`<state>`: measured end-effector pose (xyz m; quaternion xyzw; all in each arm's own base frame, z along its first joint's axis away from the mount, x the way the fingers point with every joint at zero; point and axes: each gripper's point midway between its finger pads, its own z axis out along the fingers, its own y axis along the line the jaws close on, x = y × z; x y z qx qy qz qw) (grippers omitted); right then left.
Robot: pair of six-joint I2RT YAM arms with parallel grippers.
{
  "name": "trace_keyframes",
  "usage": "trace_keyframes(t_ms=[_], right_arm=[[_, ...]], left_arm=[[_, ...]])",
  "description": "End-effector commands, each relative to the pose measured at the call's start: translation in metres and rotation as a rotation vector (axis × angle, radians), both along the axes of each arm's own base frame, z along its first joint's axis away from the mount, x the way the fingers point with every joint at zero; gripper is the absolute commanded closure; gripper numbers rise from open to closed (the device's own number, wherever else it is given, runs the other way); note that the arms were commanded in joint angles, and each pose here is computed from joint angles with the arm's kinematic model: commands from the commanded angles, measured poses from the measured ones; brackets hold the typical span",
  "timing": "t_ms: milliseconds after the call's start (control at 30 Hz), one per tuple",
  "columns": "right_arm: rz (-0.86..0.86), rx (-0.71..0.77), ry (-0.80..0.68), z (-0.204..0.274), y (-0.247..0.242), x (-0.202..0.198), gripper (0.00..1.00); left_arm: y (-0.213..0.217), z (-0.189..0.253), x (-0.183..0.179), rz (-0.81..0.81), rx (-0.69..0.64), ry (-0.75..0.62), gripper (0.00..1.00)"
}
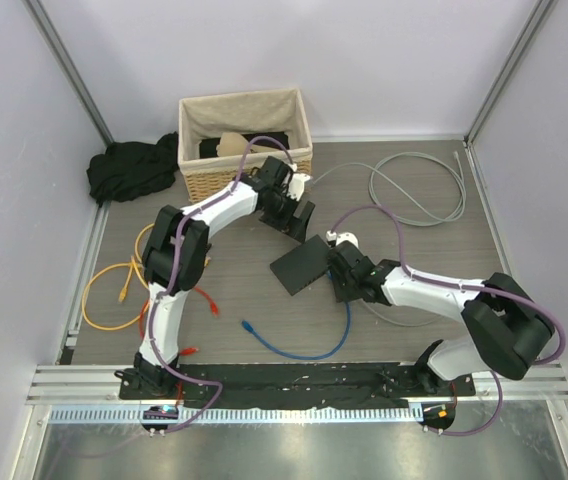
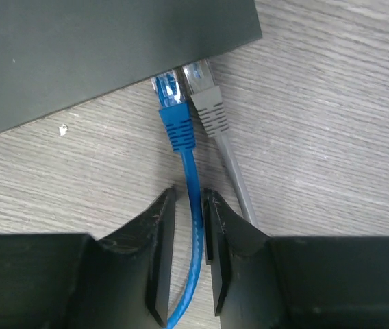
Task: Insert the plug into the switch port
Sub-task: Insert the connector into the switch port.
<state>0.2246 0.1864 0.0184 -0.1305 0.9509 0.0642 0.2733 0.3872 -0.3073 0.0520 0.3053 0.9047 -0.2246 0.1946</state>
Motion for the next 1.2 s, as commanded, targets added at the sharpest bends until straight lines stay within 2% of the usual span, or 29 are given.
trace_keyframes(t_ms=[0, 100, 200, 367, 567, 733, 800, 1167], right_arm=[[-0.007, 0.017, -0.023, 0.000, 0.008, 0.010, 0.70], [-0.001, 0.013, -0.023, -0.002, 0.010, 0.012, 0.72], [0.003, 0.016, -0.021, -0.003, 0.012, 0.014, 0.79], [0.037, 0.018, -0.030, 0.001, 0.018, 0.019, 0.99], [0.105, 0.029, -0.061, 0.015, 0.031, 0.030, 0.99], [0.101, 0.051, -0.114, 0.032, 0.043, 0.047, 0.99], [0.085, 0.058, -0.148, 0.039, 0.047, 0.057, 0.99], [0.076, 0.223, -0.335, 0.097, 0.077, 0.093, 0.99]], left_arm=[[-0.020, -0.002, 0.007, -0.055, -0.048, -0.014, 0.09], [-0.024, -0.009, 0.002, -0.077, -0.056, 0.012, 0.10], [-0.028, -0.014, -0.004, -0.097, -0.061, 0.039, 0.11], [-0.035, -0.027, -0.032, -0.188, -0.059, 0.107, 0.14], [-0.037, -0.034, -0.062, -0.296, -0.045, 0.194, 0.19], [-0.033, -0.037, -0.081, -0.303, -0.040, 0.263, 0.22], [-0.038, -0.032, -0.086, -0.306, -0.078, 0.272, 0.28], [-0.046, -0.019, -0.114, -0.316, -0.132, 0.316, 0.29]])
